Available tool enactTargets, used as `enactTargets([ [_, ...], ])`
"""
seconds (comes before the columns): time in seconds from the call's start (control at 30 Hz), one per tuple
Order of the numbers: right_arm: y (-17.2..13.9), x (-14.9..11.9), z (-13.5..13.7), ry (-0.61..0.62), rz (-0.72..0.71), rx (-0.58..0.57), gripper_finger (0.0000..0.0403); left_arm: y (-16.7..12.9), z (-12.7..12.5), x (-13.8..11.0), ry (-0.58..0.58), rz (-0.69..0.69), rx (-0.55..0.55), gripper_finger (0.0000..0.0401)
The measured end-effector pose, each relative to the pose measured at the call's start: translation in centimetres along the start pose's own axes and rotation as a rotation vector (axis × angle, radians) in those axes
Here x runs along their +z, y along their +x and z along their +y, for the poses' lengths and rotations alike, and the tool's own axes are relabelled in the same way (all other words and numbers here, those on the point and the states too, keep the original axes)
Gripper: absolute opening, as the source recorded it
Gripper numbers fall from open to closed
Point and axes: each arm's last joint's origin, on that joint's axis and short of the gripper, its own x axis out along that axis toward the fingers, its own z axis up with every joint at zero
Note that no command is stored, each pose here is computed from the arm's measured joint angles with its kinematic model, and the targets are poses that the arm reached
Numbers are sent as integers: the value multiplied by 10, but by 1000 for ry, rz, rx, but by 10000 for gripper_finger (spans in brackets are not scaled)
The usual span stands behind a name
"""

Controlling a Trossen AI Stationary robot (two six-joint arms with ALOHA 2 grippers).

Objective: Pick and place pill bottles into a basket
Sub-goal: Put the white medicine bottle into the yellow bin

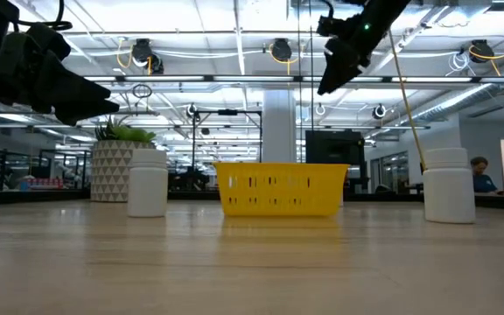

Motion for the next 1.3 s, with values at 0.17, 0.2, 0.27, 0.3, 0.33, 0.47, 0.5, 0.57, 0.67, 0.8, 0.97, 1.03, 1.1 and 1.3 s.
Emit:
enactTargets([
  [0.17, 17, -4, -11, 137, 57, 156, 306, 0, 0, 0, 0, 1, 0, 257],
  [0.2, 19, -4, -12, 155, 61, 176, 306, 0, 0, 0, 0, 1, 0, 257],
  [0.27, 24, -5, -13, 161, 77, 183, 306, 0, 0, 0, 0, 3, 1, 257],
  [0.3, 27, -6, -12, 154, 86, 183, 306, 0, 0, 0, 1, 3, 1, 257],
  [0.33, 30, -7, -11, 143, 101, 185, 306, 0, 0, 0, 1, 3, 0, 257],
  [0.47, 44, -14, -5, 114, 197, 193, 306, 0, 0, 0, 2, 6, 0, 257],
  [0.5, 47, -17, -4, 108, 232, 199, 306, 0, 0, -1, 2, 7, -3, 257],
  [0.57, 54, -22, -1, 98, 298, 220, 307, 0, -1, -1, 2, 10, -21, 257],
  [0.67, 62, -27, 4, 86, 354, 230, 307, 0, -1, -1, 3, 15, -47, 257],
  [0.8, 68, -28, 8, 70, 366, 237, 307, 0, -1, -1, 3, 16, -49, 257],
  [0.97, 69, -28, 10, 67, 365, 240, 307, 0, -1, -1, 3, 16, -50, 257],
  [1.03, 69, -28, 10, 70, 373, 240, 307, 0, -1, -1, 3, 16, -50, 257],
  [1.1, 69, -28, 11, 76, 372, 240, 307, 0, -1, -1, 3, 16, -50, 257],
  [1.3, 72, -27, 15, 70, 366, 245, 307, 0, -1, -1, 0, 16, -50, 257],
])
